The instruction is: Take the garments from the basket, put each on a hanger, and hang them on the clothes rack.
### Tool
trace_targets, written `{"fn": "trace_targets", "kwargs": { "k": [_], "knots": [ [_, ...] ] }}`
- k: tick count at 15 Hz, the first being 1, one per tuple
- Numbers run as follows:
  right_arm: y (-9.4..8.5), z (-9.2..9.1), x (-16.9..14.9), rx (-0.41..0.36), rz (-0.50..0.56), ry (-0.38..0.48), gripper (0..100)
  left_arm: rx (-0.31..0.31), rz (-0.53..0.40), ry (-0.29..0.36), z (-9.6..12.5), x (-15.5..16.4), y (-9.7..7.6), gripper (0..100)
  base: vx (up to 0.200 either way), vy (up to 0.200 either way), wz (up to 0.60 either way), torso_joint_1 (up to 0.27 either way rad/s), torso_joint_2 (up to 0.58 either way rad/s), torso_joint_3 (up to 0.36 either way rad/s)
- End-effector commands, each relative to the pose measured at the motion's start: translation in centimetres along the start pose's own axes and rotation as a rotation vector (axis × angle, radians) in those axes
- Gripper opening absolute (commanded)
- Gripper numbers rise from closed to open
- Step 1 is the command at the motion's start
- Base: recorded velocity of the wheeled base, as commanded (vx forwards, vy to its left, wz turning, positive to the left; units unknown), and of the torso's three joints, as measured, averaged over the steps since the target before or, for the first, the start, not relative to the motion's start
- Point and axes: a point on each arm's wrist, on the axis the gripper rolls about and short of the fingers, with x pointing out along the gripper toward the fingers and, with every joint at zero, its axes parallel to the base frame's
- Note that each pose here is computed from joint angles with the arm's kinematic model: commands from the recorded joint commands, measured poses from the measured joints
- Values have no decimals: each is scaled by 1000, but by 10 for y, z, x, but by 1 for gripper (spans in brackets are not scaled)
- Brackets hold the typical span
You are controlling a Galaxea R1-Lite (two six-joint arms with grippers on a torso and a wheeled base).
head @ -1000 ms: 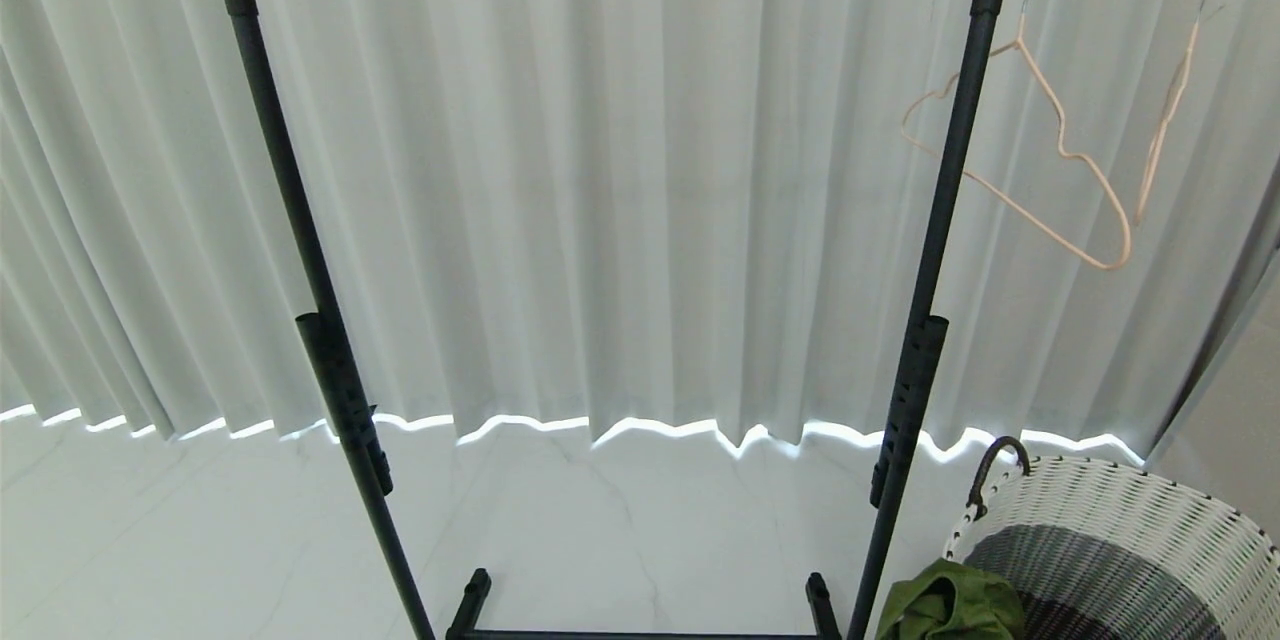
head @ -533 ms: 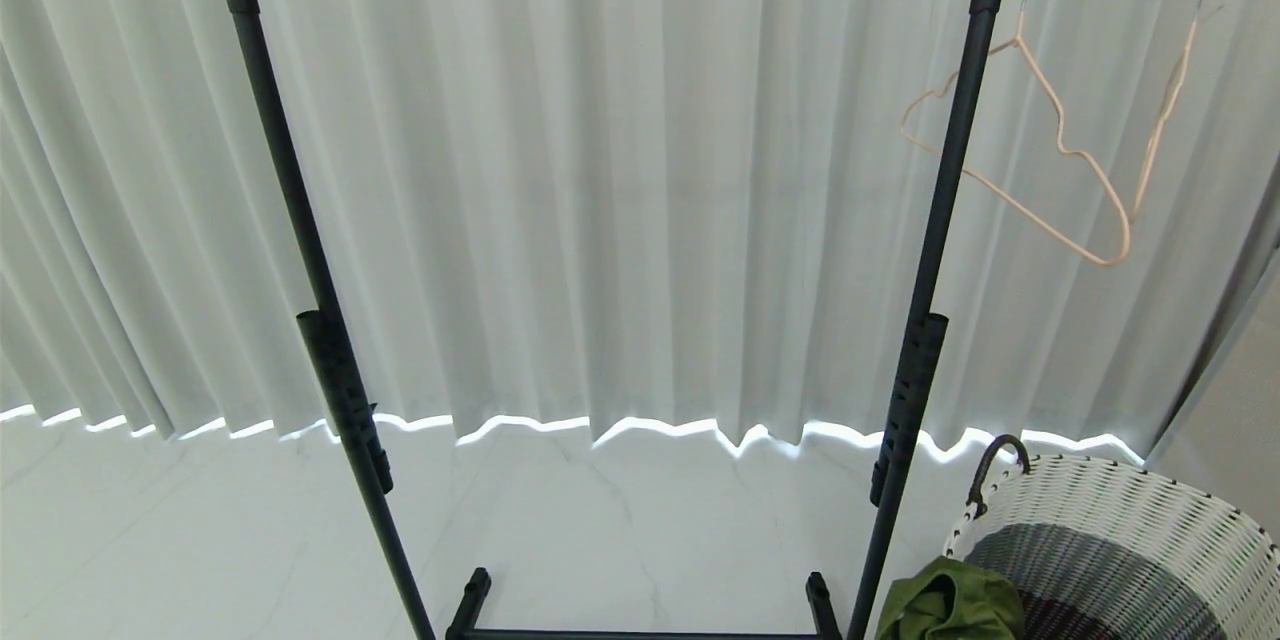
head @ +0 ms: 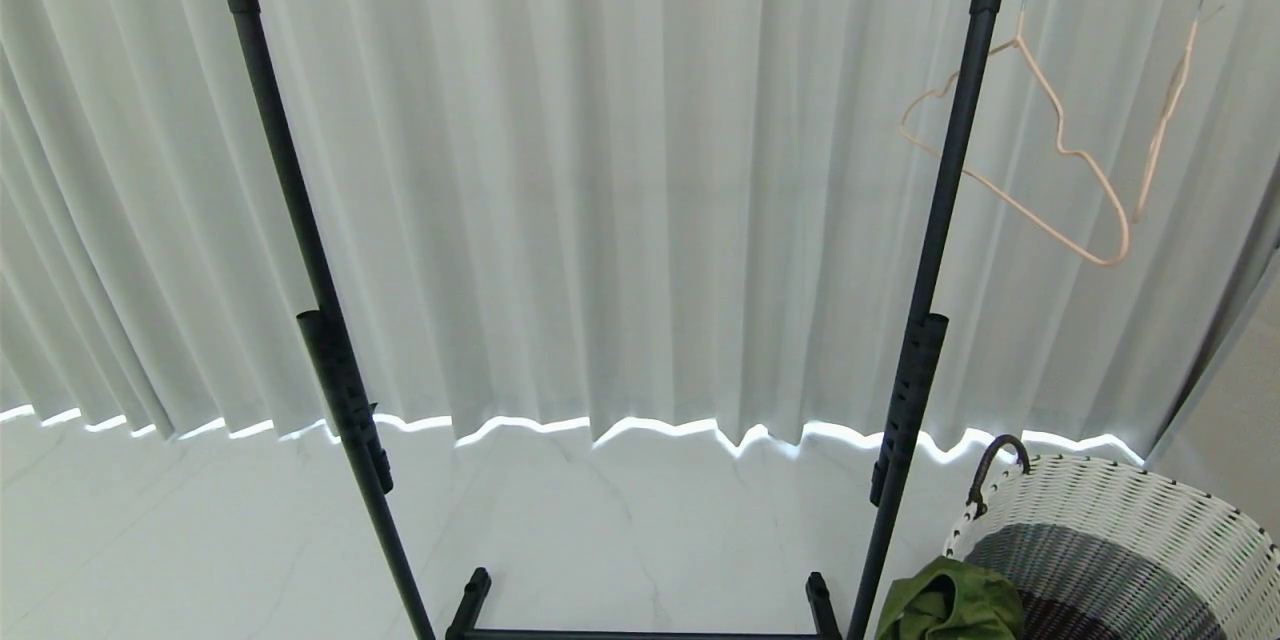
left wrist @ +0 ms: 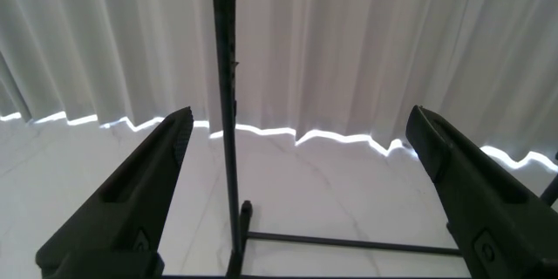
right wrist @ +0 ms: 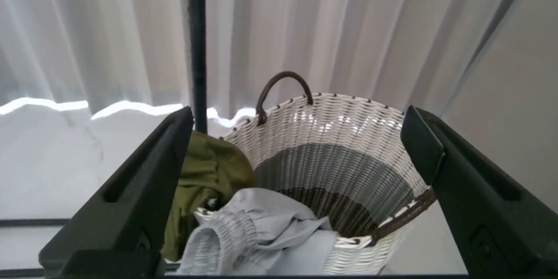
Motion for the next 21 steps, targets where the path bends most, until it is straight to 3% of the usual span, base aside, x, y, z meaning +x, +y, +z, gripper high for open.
{"fn": "trace_targets", "kwargs": {
  "k": [1, 2, 4, 6, 9, 10, 12, 13, 15, 17, 21],
  "knots": [
    [0, 0, 0, -5, 0, -2, 100, 1, 0, 0, 0, 0, 0, 100, 0, 0, 0, 0, 0, 0],
    [0, 1, 0, -14, 1, -10, 100, 1, 0, 0, 0, 0, 0, 100, 0, 0, 0, 0, 0, 0],
    [-1, 20, -4, -22, 23, -45, 100, 1, 0, 1, 0, 0, 0, 100, -100, 0, 0, 4, -1, 1],
    [-2, 36, 1, -68, 69, 45, 100, 1, 0, 1, 0, 0, 0, 100, -200, 0, 0, 2, 0, 0],
    [-1, 85, 61, -148, 157, 332, 100, 1, 0, 3, 0, 0, 0, 100, -133, 0, 0, 0, 3, 3],
    [1, 87, 88, -215, 162, 448, 100, 1, 0, 1, 0, 0, 0, 100, 0, 0, 0, 0, 0, 0],
    [4, 73, 121, -313, 200, 609, 100, 1, 0, 1, 0, 0, 0, 100, 0, 0, 0, 0, 0, 0],
    [7, 52, 145, -374, 250, 726, 100, 1, 0, 3, 0, 0, 0, 100, 0, 0, 0, 0, 0, 0],
    [13, 17, 172, -418, 309, 833, 100, 1, 0, 1, 0, 0, 0, 100, 0, 0, 0, 0, 0, 0],
    [15, -14, 174, -458, 381, 938, 100, 1, 0, 3, 0, 0, 0, 100, 0, 0, 0, 0, 0, 0],
    [17, -48, 173, -464, 421, 1058, 100, 3, 0, 3, 0, 0, 0, 100, 0, 0, 0, 0, 0, 0]
  ]
}}
